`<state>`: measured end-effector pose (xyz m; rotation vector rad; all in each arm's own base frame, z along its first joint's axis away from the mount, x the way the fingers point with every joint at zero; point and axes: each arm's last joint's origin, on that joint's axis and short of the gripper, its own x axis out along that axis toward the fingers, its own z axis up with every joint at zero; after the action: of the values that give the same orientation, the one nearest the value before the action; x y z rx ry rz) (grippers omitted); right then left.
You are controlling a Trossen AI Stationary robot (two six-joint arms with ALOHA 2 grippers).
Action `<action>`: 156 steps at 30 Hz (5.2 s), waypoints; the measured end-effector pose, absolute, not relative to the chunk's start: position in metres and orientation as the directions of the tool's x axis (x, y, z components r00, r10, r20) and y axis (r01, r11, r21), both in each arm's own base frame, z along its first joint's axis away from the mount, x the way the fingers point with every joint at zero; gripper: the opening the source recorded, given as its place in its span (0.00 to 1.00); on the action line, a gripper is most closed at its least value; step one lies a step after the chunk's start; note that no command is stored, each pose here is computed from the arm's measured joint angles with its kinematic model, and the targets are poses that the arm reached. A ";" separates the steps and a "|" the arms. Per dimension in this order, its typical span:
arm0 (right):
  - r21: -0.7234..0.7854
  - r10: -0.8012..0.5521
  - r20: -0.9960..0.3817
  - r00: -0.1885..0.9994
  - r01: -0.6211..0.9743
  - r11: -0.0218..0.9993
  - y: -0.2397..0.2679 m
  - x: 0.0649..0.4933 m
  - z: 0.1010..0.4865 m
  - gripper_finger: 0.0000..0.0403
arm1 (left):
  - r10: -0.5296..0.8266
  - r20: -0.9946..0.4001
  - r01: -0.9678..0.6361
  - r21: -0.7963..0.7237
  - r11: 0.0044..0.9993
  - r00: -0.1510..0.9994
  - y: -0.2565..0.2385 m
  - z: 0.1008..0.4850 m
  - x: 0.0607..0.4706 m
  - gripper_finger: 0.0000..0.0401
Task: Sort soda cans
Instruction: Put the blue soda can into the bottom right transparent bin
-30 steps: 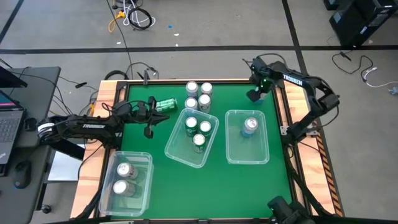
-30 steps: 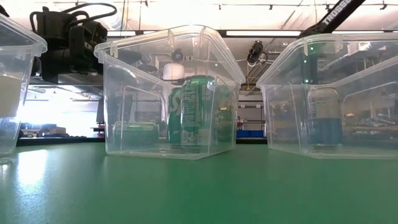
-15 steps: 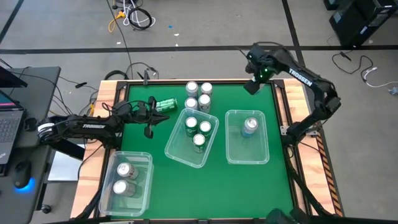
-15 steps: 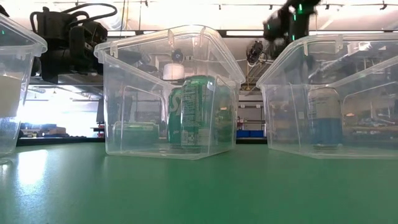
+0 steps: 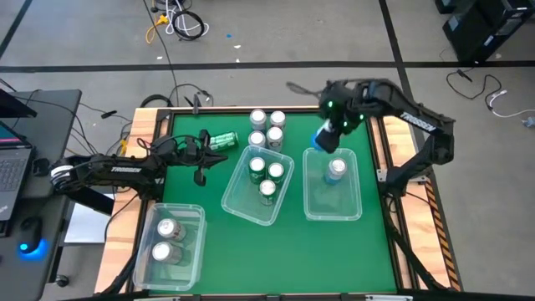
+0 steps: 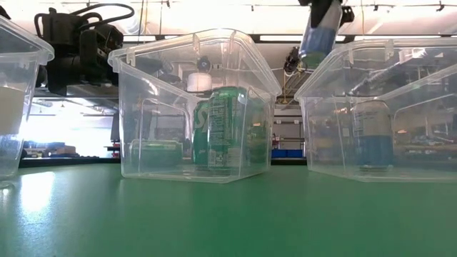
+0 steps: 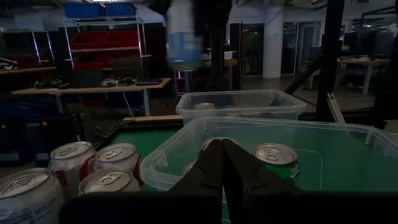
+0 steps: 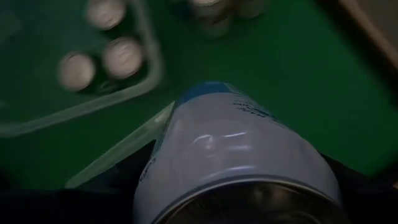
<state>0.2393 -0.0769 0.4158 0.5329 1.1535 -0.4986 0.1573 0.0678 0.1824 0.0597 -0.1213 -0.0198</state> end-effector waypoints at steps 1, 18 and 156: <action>0.152 -0.071 -0.942 0.327 0.609 0.779 -0.069 0.242 0.415 0.71 | -0.023 0.120 0.016 0.059 0.998 0.992 0.068 0.182 0.157 0.01; 0.132 0.024 -0.966 0.259 0.408 0.903 0.037 0.252 0.395 0.71 | -0.023 0.120 0.016 0.059 0.998 0.992 0.068 0.182 0.157 0.01; 0.045 -0.236 -0.793 0.561 0.441 0.896 -0.145 0.433 0.268 0.83 | -0.002 -0.167 0.000 -0.008 1.000 0.986 0.101 0.244 0.188 0.01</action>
<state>0.4325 -0.1445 0.2679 0.2509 0.8904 -0.4038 0.1878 0.1005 0.2438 -0.0081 0.1677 -0.0009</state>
